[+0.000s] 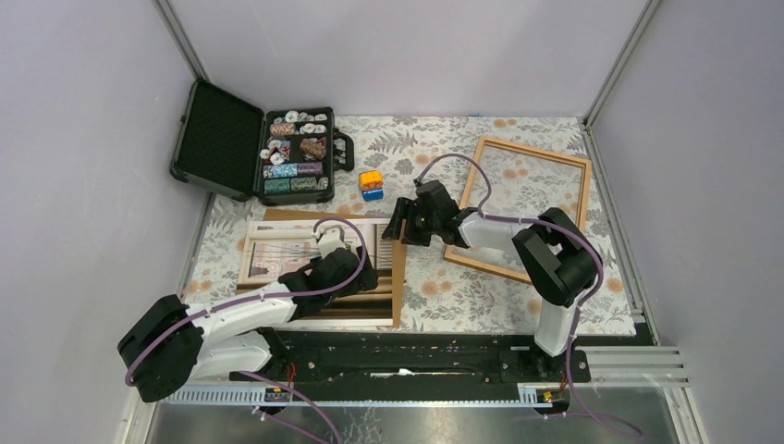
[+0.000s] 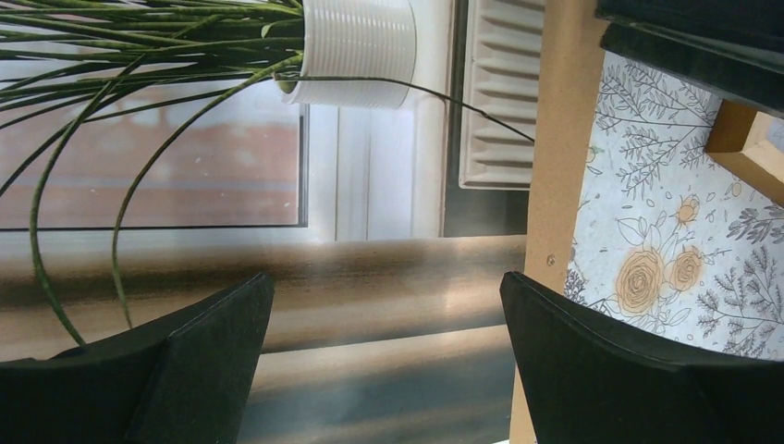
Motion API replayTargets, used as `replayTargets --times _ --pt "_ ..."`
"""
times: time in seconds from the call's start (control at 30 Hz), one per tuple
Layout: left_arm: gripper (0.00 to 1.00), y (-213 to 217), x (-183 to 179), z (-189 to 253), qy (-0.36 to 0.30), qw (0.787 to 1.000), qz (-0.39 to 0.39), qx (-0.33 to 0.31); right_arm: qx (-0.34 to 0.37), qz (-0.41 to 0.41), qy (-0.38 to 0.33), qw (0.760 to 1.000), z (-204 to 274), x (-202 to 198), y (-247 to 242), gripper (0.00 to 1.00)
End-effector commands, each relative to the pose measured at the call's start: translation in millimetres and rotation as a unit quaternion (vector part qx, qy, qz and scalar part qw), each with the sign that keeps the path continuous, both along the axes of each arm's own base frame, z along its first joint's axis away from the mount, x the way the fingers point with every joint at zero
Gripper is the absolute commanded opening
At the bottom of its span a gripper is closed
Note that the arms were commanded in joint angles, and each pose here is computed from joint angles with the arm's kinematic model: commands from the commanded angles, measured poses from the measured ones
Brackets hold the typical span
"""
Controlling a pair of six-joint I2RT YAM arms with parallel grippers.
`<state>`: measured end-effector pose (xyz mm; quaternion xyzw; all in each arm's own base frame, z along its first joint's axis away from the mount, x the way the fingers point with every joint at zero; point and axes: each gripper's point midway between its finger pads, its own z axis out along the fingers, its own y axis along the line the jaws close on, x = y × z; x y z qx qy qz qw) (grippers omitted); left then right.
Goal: Put the photo into the frame
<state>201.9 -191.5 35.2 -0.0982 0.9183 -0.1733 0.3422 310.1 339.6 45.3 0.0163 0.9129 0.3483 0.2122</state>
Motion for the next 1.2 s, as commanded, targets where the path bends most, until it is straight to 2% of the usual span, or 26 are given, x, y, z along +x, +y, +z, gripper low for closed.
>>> replayTargets --times 0.0,0.27,0.6,0.8,1.03,1.17 --pt "0.99 4.4 -6.1 -11.8 0.015 1.0 -0.001 0.009 0.002 -0.005 -0.023 1.0 2.7 20.4 9.2 0.71" --pt "0.99 4.7 -5.5 -13.3 0.015 1.0 -0.001 0.011 -0.009 -0.007 -0.025 1.0 -8.6 38.0 19.4 0.7" --pt "0.99 3.5 -5.3 -15.3 0.019 1.0 -0.002 0.015 0.029 -0.002 0.002 1.0 -12.6 24.5 38.0 0.7" --pt "0.99 2.5 -5.1 -15.1 0.019 1.0 -0.004 0.015 0.055 -0.002 0.008 0.998 4.6 13.3 34.8 0.71" --pt "0.99 -4.7 0.2 -1.0 -0.002 1.0 -0.023 0.006 0.021 0.003 0.026 0.999 10.4 -25.0 -5.0 0.74" --pt "0.99 -6.9 4.2 18.3 -0.027 0.999 -0.026 -0.01 0.039 0.013 0.05 0.998 13.3 -63.2 -18.6 0.74"
